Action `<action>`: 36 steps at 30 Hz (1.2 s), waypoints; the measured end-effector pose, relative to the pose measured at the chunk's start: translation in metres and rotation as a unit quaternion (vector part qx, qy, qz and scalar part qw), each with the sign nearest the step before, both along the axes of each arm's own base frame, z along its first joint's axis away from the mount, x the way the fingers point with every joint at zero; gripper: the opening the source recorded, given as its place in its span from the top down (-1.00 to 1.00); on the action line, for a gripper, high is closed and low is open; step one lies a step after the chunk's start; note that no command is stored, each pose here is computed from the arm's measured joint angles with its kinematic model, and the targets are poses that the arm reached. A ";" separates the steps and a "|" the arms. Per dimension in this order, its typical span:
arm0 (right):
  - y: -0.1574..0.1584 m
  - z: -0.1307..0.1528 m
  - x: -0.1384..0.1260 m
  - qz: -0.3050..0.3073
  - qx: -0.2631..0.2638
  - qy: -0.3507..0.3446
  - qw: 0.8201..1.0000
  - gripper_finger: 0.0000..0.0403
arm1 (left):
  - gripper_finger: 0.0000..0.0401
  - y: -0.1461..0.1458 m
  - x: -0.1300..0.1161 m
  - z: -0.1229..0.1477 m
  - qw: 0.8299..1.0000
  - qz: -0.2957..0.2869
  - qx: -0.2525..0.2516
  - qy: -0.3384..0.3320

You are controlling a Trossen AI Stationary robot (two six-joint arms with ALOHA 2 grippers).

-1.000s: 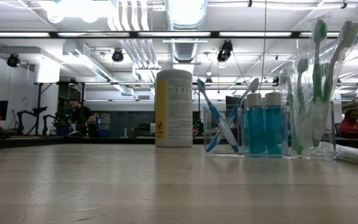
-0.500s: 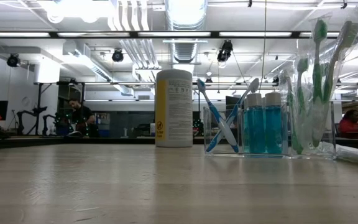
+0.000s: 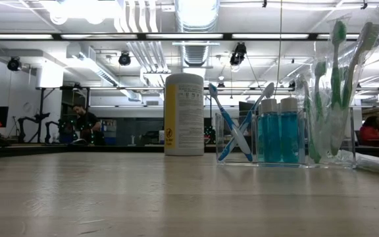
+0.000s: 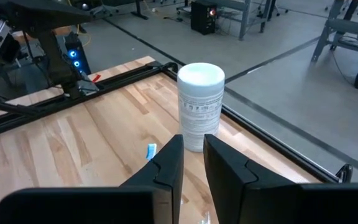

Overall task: Pick & Place toothbrushing station
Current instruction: Adjust the transparent organizer on the table

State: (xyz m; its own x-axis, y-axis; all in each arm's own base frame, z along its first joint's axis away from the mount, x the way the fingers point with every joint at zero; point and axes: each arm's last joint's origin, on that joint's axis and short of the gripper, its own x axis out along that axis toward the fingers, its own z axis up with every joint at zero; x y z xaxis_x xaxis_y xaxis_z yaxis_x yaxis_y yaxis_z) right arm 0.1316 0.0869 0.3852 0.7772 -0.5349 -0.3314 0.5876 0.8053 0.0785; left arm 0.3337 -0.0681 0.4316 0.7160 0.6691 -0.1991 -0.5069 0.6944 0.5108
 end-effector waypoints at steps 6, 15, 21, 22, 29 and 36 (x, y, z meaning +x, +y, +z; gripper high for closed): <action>0.000 0.000 0.000 0.001 0.003 0.001 1.000 0.72 | 0.29 0.000 0.000 0.000 1.000 0.000 0.000 0.000; 0.004 -0.004 0.000 0.050 0.066 0.054 0.995 0.72 | 0.30 0.000 0.000 0.000 1.000 -0.001 0.000 0.000; 0.013 -0.007 0.000 0.081 0.088 0.076 0.990 0.72 | 0.30 0.000 0.000 0.000 1.000 -0.001 0.000 0.000; 0.015 -0.008 -0.001 0.087 0.087 0.079 0.989 0.72 | 0.30 0.000 0.000 0.000 1.000 -0.001 0.000 0.000; 0.036 -0.012 -0.009 0.143 0.096 0.091 0.981 0.72 | 0.30 0.000 0.000 0.000 1.000 -0.001 0.000 0.000; 0.079 -0.012 -0.026 0.265 0.092 0.078 0.957 0.72 | 0.30 0.000 0.000 0.000 1.000 0.000 0.000 0.000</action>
